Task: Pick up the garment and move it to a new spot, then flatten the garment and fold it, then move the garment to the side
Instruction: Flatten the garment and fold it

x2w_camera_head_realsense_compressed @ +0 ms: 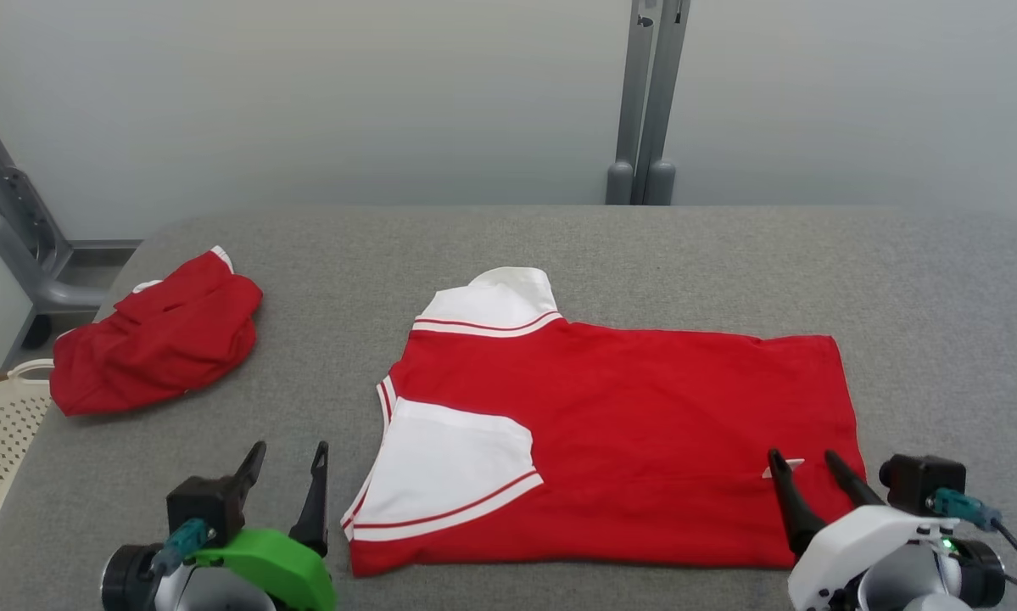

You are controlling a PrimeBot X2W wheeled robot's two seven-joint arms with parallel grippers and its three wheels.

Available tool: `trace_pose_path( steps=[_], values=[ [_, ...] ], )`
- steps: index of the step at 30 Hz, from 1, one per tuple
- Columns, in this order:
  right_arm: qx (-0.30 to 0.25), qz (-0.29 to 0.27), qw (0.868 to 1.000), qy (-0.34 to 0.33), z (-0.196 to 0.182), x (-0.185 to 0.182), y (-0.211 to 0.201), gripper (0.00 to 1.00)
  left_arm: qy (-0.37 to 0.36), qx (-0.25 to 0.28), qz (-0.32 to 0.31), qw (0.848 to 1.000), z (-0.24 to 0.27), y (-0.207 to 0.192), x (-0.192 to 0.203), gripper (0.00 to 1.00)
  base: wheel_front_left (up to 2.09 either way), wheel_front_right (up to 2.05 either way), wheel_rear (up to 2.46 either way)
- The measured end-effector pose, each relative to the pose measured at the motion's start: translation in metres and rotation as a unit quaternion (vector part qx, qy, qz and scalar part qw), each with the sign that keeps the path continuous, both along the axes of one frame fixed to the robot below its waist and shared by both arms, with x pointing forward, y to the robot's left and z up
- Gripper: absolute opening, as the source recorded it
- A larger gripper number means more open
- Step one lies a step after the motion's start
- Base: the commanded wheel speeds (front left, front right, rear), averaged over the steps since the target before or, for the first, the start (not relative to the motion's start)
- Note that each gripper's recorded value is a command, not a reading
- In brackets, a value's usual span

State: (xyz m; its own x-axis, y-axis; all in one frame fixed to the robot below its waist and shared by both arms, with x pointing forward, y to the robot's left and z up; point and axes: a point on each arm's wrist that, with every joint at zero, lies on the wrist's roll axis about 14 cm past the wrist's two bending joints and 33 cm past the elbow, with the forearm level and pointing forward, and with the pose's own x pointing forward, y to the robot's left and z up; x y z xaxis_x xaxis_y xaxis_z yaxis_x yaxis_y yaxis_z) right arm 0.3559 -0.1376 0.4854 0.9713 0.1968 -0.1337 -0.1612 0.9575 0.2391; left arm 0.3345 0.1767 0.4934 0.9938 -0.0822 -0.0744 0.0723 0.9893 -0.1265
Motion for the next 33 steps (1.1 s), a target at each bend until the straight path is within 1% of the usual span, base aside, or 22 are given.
trace_pose_path(
  steps=[2, 7, 8, 9, 13, 18, 24, 27, 28, 29, 31, 33],
  values=[
    [-0.020, -0.005, 1.000, 0.020, 0.001, 0.010, -0.008, 1.00, 0.016, 0.008, -0.026, 0.999, 0.001, -0.013, 0.018, 1.00, 0.00, 0.00, 0.00],
    [-0.053, -0.021, 0.997, 0.055, 0.010, 0.032, -0.026, 1.00, 0.036, 0.026, -0.059, 0.997, 0.005, -0.032, 0.055, 1.00, 0.00, 0.00, 0.00],
    [-0.053, -0.021, 0.997, 0.055, 0.010, 0.032, -0.026, 1.00, 0.036, 0.026, -0.059, 0.997, 0.005, -0.032, 0.055, 1.00, 0.00, 0.00, 0.00],
    [-0.060, -0.023, 0.996, 0.064, 0.012, 0.037, -0.029, 1.00, 0.039, 0.027, -0.064, 0.997, 0.006, -0.035, 0.063, 1.00, 0.00, 0.00, 0.00],
    [-0.084, -0.035, 0.992, 0.089, 0.021, 0.061, -0.041, 1.00, 0.046, 0.043, -0.081, 0.995, 0.014, -0.047, 0.100, 1.00, 0.00, 0.00, 0.00],
    [-0.096, -0.050, 0.988, 0.112, 0.027, 0.095, -0.054, 1.00, 0.064, 0.067, -0.100, 0.991, 0.015, -0.061, 0.146, 1.00, 0.00, 0.00, 0.00],
    [-0.107, -0.059, 0.981, 0.149, 0.013, 0.128, -0.064, 1.00, 0.086, 0.090, -0.115, 0.985, 0.003, -0.077, 0.191, 1.00, 0.00, 0.00, 0.00],
    [-0.111, -0.065, 0.977, 0.171, -0.005, 0.132, -0.071, 1.00, 0.107, 0.095, -0.126, 0.982, -0.019, -0.084, 0.199, 1.00, 0.00, 0.00, 0.00],
    [-0.123, -0.059, 0.972, 0.189, -0.012, 0.133, -0.069, 1.00, 0.125, 0.122, -0.130, 0.976, -0.027, -0.081, 0.202, 1.00, 0.00, 0.00, 0.00],
    [-0.125, -0.060, 0.973, 0.183, -0.008, 0.140, -0.070, 1.00, 0.113, 0.136, -0.130, 0.976, -0.019, -0.080, 0.215, 1.00, 0.00, 0.00, 0.00],
    [-0.133, -0.064, 0.975, 0.166, 0.004, 0.158, -0.072, 1.00, 0.089, 0.156, -0.131, 0.975, -0.001, -0.082, 0.240, 1.00, 0.00, 0.00, 0.00],
    [-0.136, -0.068, 0.972, 0.179, -0.007, 0.163, -0.077, 1.00, 0.102, 0.169, -0.135, 0.971, -0.015, -0.084, 0.249, 1.00, 0.00, 0.00, 0.00]
  ],
)
